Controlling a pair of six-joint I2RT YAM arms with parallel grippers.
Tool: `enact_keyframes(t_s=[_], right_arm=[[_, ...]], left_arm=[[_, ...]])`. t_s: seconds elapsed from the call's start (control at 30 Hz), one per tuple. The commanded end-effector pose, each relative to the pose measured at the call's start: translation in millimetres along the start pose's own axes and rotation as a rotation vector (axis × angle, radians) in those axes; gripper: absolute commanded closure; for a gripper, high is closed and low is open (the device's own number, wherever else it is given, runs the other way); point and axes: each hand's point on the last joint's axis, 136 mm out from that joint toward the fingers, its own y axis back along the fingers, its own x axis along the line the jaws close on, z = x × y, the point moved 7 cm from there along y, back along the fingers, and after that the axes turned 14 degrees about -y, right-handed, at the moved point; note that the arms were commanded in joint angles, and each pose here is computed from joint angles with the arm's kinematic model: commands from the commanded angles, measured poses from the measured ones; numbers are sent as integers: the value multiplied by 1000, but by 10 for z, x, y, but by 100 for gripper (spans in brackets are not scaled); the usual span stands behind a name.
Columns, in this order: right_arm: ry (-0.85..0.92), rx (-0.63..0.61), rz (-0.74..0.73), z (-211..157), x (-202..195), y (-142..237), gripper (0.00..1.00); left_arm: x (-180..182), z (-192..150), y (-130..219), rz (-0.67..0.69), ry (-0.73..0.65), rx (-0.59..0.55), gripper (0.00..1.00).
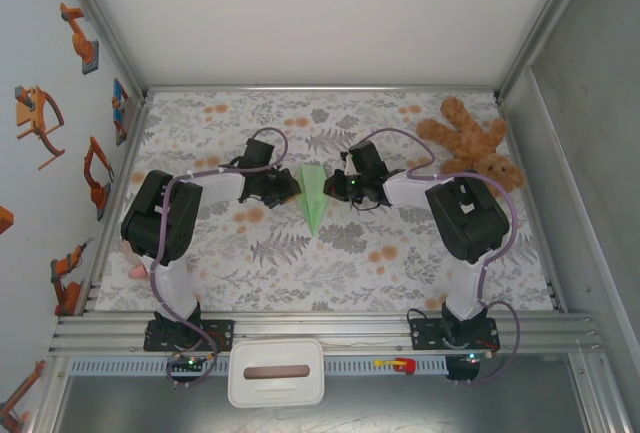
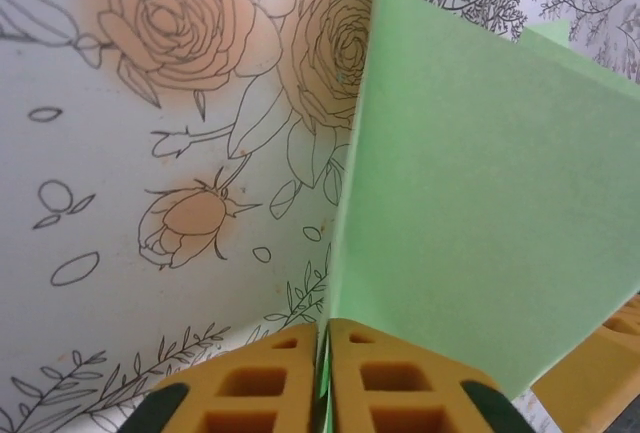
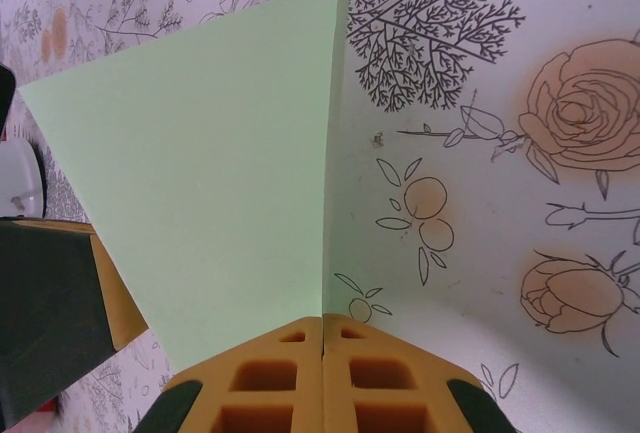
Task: Fold a paper plane with a square sheet of paper (pick it up from the middle)
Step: Turn over a paper plane at the center of the table.
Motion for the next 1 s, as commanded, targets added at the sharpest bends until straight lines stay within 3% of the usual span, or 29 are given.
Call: enact_keyframes(t_s=[0.0, 0.3, 0.97], right_arm=[[5, -34, 11, 53, 18, 102, 100], [-14, -83, -28, 123, -90, 234, 100], [-44, -30, -127, 120, -194, 161, 99]], left_arm=[[-29, 42, 71, 17, -25, -19, 92], [20, 34, 246, 60, -39, -73, 95], [148, -55, 94, 56, 4, -55, 94]])
